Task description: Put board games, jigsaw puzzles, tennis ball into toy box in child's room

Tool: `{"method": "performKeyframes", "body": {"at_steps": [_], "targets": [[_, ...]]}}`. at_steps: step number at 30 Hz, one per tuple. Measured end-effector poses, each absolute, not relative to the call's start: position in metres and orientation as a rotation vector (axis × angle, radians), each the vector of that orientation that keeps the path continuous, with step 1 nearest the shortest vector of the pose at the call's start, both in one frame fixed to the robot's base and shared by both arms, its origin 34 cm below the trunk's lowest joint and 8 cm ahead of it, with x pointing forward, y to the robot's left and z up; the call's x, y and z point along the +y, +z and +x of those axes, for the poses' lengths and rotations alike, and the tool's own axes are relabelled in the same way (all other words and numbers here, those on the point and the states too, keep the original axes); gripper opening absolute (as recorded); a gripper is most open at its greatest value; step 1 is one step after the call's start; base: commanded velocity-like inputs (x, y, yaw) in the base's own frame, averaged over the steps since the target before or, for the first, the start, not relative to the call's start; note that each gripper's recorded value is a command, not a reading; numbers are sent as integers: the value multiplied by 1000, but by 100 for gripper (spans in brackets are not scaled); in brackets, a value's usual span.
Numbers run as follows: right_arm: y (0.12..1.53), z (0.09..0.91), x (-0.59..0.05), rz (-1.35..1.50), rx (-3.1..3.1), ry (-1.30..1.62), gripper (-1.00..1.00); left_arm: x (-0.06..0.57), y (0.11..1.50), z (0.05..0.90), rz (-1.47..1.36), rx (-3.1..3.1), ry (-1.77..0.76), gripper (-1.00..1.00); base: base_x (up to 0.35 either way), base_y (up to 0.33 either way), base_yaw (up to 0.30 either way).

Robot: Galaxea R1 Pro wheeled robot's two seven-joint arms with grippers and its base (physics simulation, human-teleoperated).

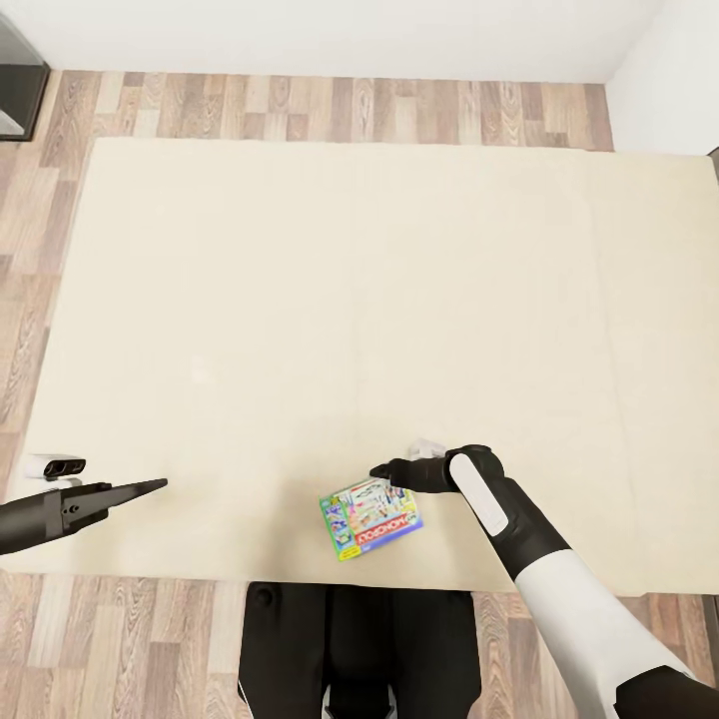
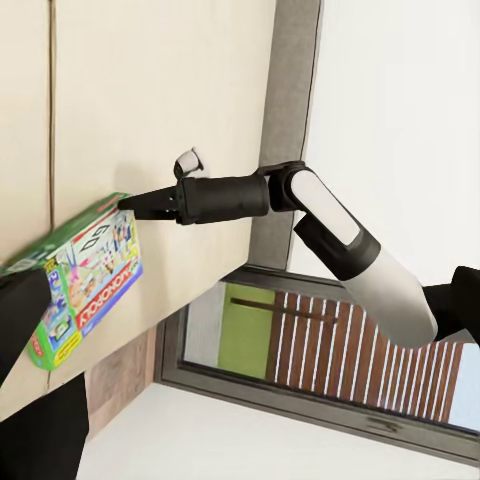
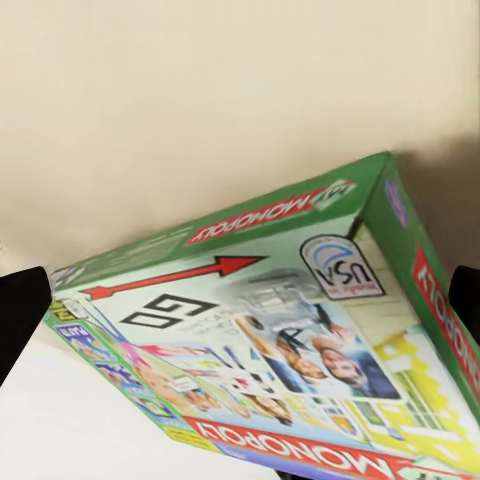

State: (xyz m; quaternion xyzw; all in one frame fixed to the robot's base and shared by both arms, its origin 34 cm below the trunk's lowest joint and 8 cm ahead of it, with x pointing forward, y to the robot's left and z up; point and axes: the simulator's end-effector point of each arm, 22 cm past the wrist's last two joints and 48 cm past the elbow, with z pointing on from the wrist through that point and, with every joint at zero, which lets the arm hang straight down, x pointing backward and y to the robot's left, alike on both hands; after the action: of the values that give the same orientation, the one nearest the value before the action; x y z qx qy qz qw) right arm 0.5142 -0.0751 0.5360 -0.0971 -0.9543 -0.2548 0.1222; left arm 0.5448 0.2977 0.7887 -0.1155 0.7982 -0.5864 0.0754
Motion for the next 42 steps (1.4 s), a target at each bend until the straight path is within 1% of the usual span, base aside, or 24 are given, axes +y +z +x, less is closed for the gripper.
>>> {"method": "performKeyframes", "body": {"at_steps": [42], "targets": [[535, 482, -78, -240, -2682, -703, 100, 298, 789, 545, -346, 2393, -1759, 100, 0, 5, 0]]}}
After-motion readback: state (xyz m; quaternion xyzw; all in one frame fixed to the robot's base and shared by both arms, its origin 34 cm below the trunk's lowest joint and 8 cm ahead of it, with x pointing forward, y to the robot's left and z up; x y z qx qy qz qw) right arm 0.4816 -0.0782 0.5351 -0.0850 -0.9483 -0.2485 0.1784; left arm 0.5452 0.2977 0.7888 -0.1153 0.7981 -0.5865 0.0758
